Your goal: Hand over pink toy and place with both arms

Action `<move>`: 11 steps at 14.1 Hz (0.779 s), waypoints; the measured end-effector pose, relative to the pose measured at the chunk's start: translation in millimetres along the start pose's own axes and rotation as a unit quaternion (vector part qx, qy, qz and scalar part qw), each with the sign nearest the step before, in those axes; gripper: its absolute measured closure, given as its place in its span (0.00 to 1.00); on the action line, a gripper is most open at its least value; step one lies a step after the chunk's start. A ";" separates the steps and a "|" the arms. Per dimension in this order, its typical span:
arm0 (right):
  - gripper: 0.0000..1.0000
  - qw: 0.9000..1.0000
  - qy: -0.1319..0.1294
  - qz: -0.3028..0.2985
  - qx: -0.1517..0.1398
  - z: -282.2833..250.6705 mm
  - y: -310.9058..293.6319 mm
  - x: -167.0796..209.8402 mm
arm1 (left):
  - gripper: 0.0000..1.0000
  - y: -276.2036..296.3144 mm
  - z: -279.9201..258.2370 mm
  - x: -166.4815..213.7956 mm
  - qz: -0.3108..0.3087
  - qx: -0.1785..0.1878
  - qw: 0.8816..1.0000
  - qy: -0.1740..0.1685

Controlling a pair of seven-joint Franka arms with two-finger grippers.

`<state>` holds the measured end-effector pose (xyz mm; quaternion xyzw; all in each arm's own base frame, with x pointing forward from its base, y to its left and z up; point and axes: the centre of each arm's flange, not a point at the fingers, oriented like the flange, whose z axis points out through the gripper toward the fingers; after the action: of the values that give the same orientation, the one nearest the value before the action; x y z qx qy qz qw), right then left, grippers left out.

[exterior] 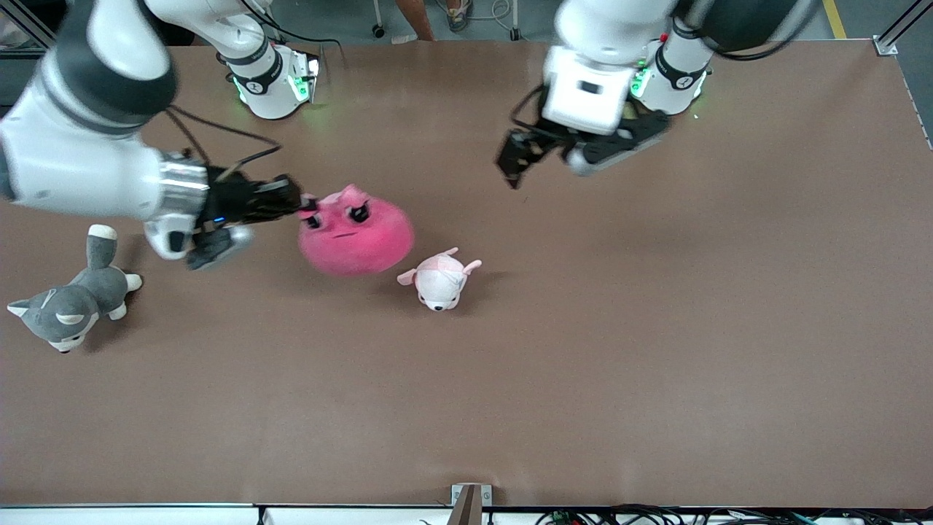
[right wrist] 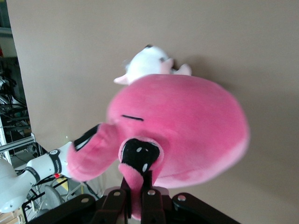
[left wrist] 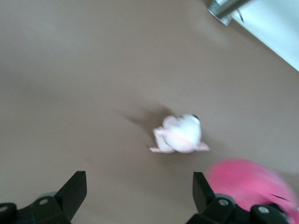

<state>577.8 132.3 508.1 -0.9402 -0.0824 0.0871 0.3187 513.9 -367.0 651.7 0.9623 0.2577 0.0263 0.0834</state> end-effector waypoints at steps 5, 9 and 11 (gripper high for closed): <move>0.90 0.999 0.019 0.016 -0.043 -49.3 132.1 -2.5 | 0.00 -79.2 -28.8 101.0 0.082 0.028 0.996 0.011; 0.90 0.999 0.019 0.021 -0.033 -46.1 206.4 9.7 | 0.00 -134.7 -34.0 158.7 0.149 0.048 0.988 -0.001; 0.90 0.999 0.020 0.015 -0.030 -44.5 235.0 24.9 | 0.00 -164.6 -38.0 184.9 0.176 0.054 0.983 -0.007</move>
<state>635.0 -72.6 395.9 -0.9522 -0.0641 0.0707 0.2901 589.6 -128.5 661.9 0.9959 0.0847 0.0200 0.0266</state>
